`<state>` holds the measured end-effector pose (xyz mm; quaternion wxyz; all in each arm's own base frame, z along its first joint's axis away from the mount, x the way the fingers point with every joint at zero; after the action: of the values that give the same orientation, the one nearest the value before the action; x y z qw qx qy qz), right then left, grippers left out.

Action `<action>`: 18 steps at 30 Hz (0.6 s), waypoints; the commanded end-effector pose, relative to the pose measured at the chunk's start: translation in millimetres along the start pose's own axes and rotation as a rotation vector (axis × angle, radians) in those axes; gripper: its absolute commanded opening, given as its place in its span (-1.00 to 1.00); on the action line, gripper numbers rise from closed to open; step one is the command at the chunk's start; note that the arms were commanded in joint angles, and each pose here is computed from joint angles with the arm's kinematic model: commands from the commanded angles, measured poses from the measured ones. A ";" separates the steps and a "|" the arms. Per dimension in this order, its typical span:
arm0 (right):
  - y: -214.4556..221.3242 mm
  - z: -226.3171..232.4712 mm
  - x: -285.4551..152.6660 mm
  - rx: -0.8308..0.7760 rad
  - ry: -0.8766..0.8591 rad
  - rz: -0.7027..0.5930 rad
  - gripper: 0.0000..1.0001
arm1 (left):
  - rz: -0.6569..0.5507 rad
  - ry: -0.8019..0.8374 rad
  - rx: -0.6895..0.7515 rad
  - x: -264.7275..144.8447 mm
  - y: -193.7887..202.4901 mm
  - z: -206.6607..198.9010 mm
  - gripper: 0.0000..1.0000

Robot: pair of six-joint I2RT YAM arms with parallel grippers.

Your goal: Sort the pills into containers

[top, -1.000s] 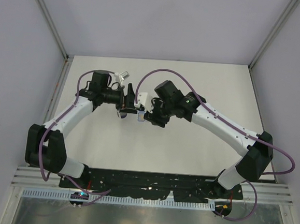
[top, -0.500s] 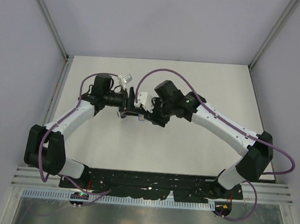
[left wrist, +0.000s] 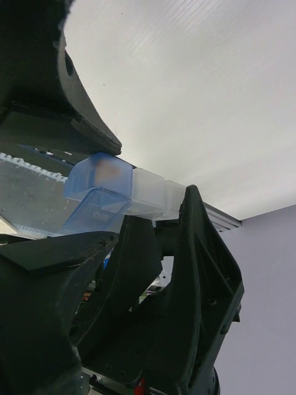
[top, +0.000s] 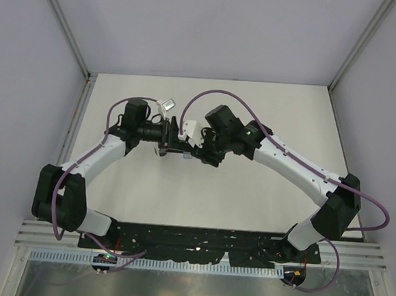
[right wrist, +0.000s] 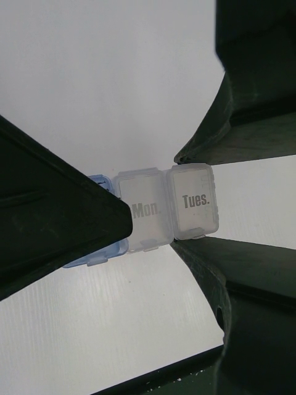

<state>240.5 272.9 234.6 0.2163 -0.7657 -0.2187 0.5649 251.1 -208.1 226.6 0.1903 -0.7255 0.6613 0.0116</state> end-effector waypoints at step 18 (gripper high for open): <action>-11.6 -20.9 -6.0 0.034 0.062 -0.048 -0.88 | 0.005 0.044 0.062 0.1 7.4 -8.6 -0.06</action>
<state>246.5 269.8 231.9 0.2217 -0.7661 -0.2082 0.5662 248.2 -209.5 219.5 0.1907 -0.7240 0.6628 0.0115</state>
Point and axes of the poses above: each gripper's point midway between its finger pads, its own x axis out along the fingers, its own z axis along the line the jaws close on, y = z × x, the point moved 5 cm from there along -x, back along the fingers, and after that the axes turned 7 degrees about -x, right-handed, at the moved point
